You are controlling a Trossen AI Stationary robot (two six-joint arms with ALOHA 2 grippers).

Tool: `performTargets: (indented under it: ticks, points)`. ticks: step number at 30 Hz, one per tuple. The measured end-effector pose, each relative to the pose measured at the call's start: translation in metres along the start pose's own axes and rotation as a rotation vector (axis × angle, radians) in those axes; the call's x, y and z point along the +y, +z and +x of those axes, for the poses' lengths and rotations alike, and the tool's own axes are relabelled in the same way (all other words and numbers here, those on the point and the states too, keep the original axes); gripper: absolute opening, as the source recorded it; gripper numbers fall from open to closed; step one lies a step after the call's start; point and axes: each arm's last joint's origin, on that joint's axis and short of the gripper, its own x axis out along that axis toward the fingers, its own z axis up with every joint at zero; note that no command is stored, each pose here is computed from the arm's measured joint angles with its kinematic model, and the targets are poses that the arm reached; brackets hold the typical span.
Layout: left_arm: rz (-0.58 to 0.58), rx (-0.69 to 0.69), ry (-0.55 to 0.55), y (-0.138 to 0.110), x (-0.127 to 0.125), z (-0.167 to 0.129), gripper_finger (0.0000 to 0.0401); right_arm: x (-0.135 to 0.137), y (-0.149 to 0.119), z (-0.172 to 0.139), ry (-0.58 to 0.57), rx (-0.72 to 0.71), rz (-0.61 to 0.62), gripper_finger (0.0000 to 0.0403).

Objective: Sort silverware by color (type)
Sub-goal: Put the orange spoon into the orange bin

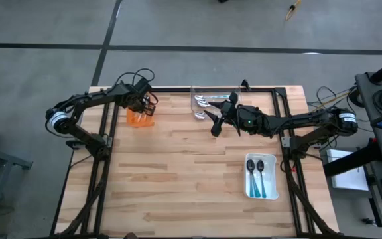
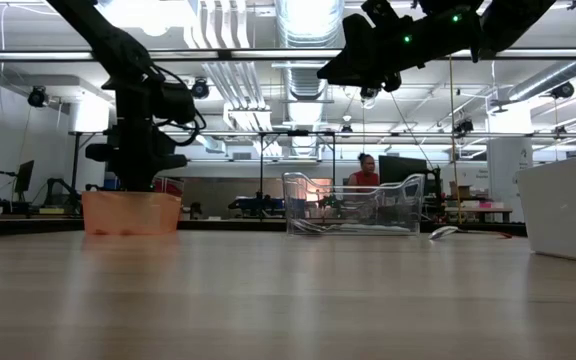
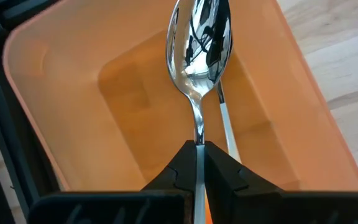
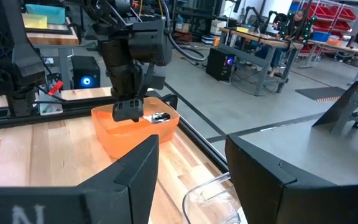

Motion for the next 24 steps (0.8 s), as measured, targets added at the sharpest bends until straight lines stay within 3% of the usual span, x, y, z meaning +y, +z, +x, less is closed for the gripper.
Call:
performTargets:
  ticks: [24]
  points:
    - [-0.041, -0.035, -0.017, -0.014, 0.0, 0.021, 0.0, 0.0, 0.0, 0.0, 0.0, 0.0, -0.007, 0.0176]
